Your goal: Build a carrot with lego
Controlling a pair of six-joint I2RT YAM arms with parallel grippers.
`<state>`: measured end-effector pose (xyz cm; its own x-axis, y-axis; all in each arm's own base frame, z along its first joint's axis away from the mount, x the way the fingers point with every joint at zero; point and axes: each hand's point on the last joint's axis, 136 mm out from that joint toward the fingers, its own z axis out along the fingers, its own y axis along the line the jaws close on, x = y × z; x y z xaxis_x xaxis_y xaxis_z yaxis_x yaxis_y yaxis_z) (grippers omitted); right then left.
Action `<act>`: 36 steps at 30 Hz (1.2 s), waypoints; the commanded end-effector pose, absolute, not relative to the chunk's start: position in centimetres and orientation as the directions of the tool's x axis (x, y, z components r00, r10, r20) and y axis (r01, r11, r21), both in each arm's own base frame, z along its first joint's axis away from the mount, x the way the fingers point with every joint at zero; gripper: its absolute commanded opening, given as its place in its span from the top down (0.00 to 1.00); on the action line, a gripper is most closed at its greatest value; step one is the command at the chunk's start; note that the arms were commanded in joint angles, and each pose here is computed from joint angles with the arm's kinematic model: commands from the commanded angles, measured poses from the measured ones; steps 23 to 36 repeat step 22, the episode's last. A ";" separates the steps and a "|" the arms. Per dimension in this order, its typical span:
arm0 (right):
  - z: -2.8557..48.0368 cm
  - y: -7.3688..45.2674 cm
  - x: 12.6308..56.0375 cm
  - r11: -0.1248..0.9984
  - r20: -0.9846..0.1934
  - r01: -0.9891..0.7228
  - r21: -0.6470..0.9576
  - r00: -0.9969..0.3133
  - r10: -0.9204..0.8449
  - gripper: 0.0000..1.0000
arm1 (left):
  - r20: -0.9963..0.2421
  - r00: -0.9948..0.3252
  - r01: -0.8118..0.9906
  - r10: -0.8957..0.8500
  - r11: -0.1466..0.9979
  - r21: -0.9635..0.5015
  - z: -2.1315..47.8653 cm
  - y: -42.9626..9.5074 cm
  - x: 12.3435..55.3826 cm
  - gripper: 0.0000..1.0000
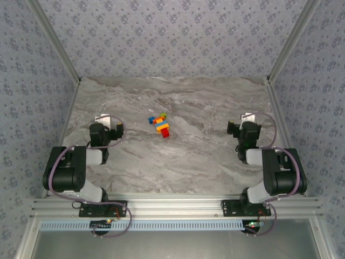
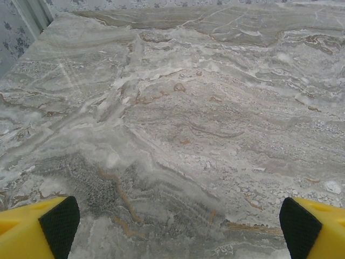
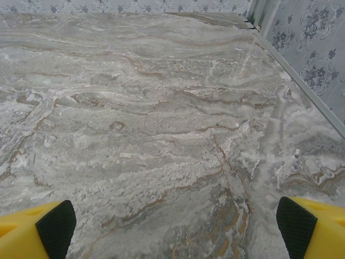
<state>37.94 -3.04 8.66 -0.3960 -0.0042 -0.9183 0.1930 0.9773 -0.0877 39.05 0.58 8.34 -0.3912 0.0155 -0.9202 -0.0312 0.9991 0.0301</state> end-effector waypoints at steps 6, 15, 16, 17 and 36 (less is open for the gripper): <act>9.2 -0.7 37.2 0.987 -0.949 0.088 -0.135 -0.298 -0.103 0.00 | -0.924 -0.383 -0.035 -0.009 0.999 0.004 8.8 0.8 39.7 0.03; 8.2 -2.1 38.9 0.996 -0.918 0.083 -0.044 -0.398 -0.007 0.00 | -0.924 -0.381 -0.034 -0.012 0.999 0.001 8.9 0.8 39.7 0.02; 8.2 -2.1 38.9 0.996 -0.918 0.083 -0.044 -0.397 -0.008 0.00 | -0.925 -0.381 -0.035 -0.012 0.999 0.002 8.9 0.8 39.7 0.02; 8.2 -2.1 38.9 0.996 -0.918 0.083 -0.043 -0.397 -0.007 0.00 | -0.924 -0.382 -0.034 -0.011 0.999 0.003 8.9 0.8 39.7 0.02; 8.2 -2.1 38.9 0.996 -0.917 0.080 -0.042 -0.398 -0.006 0.00 | -0.924 -0.382 -0.035 -0.011 0.999 0.002 8.9 0.8 39.7 0.02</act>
